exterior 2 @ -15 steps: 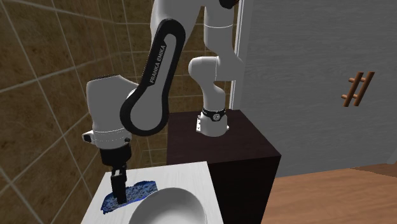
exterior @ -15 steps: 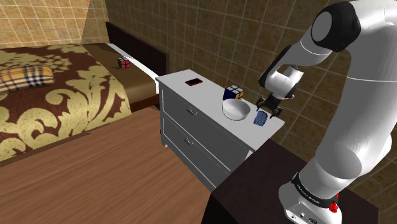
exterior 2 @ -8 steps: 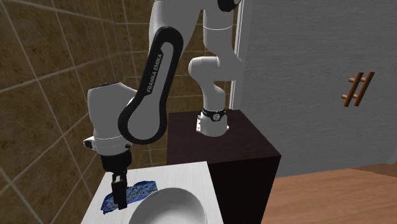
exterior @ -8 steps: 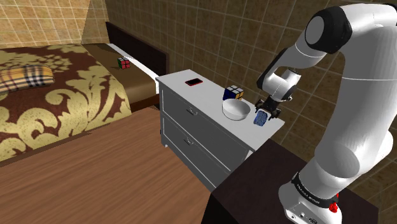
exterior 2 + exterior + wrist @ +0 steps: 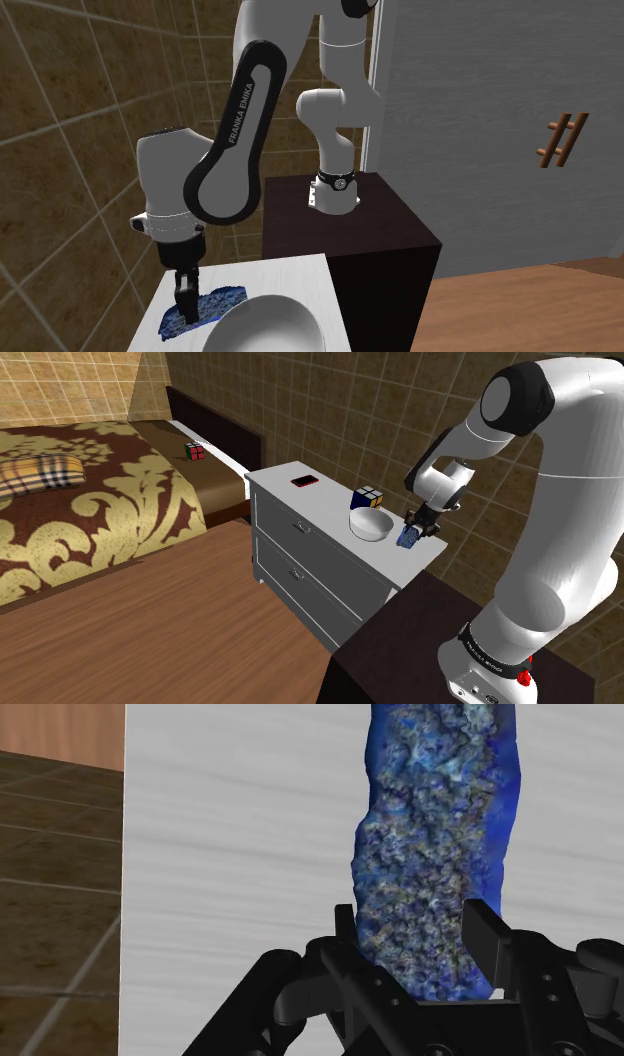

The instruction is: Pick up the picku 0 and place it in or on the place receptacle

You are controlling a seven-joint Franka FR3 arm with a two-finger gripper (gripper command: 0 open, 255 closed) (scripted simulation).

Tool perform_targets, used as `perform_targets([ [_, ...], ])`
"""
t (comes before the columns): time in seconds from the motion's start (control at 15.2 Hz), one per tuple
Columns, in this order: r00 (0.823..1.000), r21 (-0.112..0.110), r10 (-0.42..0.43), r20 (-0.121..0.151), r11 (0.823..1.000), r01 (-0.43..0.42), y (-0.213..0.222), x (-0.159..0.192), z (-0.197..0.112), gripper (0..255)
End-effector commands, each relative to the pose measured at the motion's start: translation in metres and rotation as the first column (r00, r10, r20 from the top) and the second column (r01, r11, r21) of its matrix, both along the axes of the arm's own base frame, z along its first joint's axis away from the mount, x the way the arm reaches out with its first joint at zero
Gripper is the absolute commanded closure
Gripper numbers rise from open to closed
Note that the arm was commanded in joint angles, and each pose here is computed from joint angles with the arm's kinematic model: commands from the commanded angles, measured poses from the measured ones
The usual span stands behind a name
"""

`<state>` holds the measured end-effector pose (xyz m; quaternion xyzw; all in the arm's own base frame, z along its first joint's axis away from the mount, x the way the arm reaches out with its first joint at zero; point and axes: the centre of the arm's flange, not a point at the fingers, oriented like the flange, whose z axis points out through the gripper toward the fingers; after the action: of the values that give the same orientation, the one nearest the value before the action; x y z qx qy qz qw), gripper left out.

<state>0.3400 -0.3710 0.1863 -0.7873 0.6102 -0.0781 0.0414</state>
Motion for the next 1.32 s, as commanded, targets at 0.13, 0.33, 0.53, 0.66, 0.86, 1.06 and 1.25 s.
perform_targets([
  [0.13,1.0,0.003,0.006,-0.003,1.0,-0.006,0.002,0.001,-0.002,255],
  [0.33,1.0,0.003,0.006,-0.003,1.0,-0.006,0.002,0.002,0.003,255],
  [0.53,1.0,0.003,0.006,-0.003,1.0,-0.006,0.002,0.002,0.019,255],
  [0.66,1.0,0.003,0.006,-0.003,1.0,-0.006,0.002,0.002,0.03,255],
  [0.86,1.0,0.002,0.006,-0.003,1.0,-0.006,0.002,0.002,0.029,0],
  [1.06,0.995,0.096,0.048,-0.085,0.995,-0.04,-0.021,0.051,0.037,0],
  [1.25,0.995,0.096,0.048,-0.085,0.995,-0.04,-0.02,0.052,0.021,0],
])
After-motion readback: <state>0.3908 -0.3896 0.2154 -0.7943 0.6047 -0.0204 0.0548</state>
